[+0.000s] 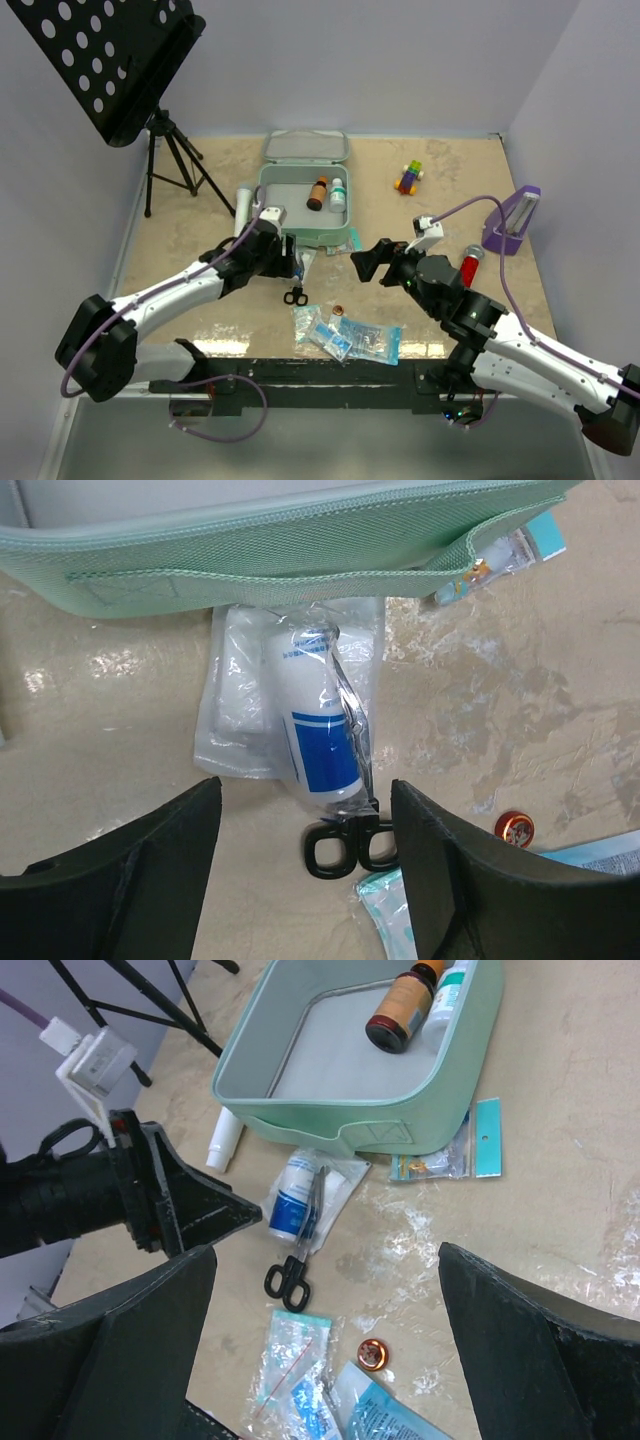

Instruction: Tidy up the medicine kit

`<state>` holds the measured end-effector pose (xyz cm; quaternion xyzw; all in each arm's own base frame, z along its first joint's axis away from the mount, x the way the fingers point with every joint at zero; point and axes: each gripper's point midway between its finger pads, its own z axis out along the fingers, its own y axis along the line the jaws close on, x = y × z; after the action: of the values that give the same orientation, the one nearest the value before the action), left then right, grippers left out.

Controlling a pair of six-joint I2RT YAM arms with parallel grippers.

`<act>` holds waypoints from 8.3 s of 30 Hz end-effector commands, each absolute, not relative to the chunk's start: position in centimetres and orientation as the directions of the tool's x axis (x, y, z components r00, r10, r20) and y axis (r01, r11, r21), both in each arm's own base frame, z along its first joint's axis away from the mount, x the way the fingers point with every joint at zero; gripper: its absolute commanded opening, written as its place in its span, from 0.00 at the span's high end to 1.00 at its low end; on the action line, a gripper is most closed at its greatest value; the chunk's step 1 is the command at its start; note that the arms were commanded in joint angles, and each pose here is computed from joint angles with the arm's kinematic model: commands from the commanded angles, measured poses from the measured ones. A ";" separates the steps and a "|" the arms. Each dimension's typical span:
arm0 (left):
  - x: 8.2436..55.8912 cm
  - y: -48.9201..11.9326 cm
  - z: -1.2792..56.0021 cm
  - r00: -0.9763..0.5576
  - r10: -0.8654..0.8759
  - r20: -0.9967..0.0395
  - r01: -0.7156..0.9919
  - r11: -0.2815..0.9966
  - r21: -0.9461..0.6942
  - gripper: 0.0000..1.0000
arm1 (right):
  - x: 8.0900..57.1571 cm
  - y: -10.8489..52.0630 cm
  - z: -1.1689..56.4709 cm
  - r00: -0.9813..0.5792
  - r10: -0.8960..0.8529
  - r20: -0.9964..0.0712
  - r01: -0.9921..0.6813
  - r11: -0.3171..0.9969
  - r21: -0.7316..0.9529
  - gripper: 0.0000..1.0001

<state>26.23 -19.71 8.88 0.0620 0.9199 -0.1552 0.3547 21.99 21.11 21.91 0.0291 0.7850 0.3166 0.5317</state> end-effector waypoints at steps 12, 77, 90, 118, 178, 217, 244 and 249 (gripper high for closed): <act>28.2 -22.8 6.1 -0.764 0.003 -0.646 0.223 0.940 -0.259 0.37 | 21.9 21.4 22.3 -0.435 0.410 -0.802 -0.292 0.778 0.556 0.02; 52.0 -25.3 7.4 -0.734 -0.019 -0.679 0.184 0.957 -0.225 0.76 | 22.7 22.5 22.8 -0.408 0.370 -0.834 -0.340 0.787 0.515 0.02; 50.0 -26.1 5.4 -0.798 0.001 -0.603 0.209 0.938 -0.275 0.60 | 22.9 23.2 22.9 -0.412 0.380 -0.828 -0.346 0.775 0.528 0.02; 38.8 -19.9 22.2 -0.577 -0.185 -0.795 0.187 0.918 -0.349 0.03 | 22.7 22.6 21.1 -0.447 0.378 -0.810 -0.297 0.792 0.534 0.02; 26.2 -13.3 11.1 -0.638 -0.397 -0.660 -0.076 0.885 -0.459 0.15 | 25.4 37.9 1.6 -0.679 -0.014 -0.734 -0.233 0.952 0.198 0.55; 26.7 -13.6 13.9 -0.603 -0.414 -0.682 -0.050 0.873 -0.485 0.15 | 25.8 34.9 23.2 -0.388 -0.004 -0.922 -0.424 0.888 0.175 1.00; 26.0 -12.3 14.8 -0.559 -0.413 -0.719 -0.051 0.882 -0.468 0.16 | 41.2 34.2 24.8 0.243 -0.578 -0.779 -0.606 0.537 -0.587 1.00; 25.8 -12.2 14.2 -0.569 -0.407 -0.714 -0.053 0.885 -0.463 0.16 | 41.7 35.4 21.5 0.229 -0.596 -0.770 -0.691 0.457 -0.560 1.00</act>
<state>25.40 -12.49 13.77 -0.1384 0.8674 -0.2041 0.4323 41.39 34.13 21.77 -0.4718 0.6479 0.0189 0.5977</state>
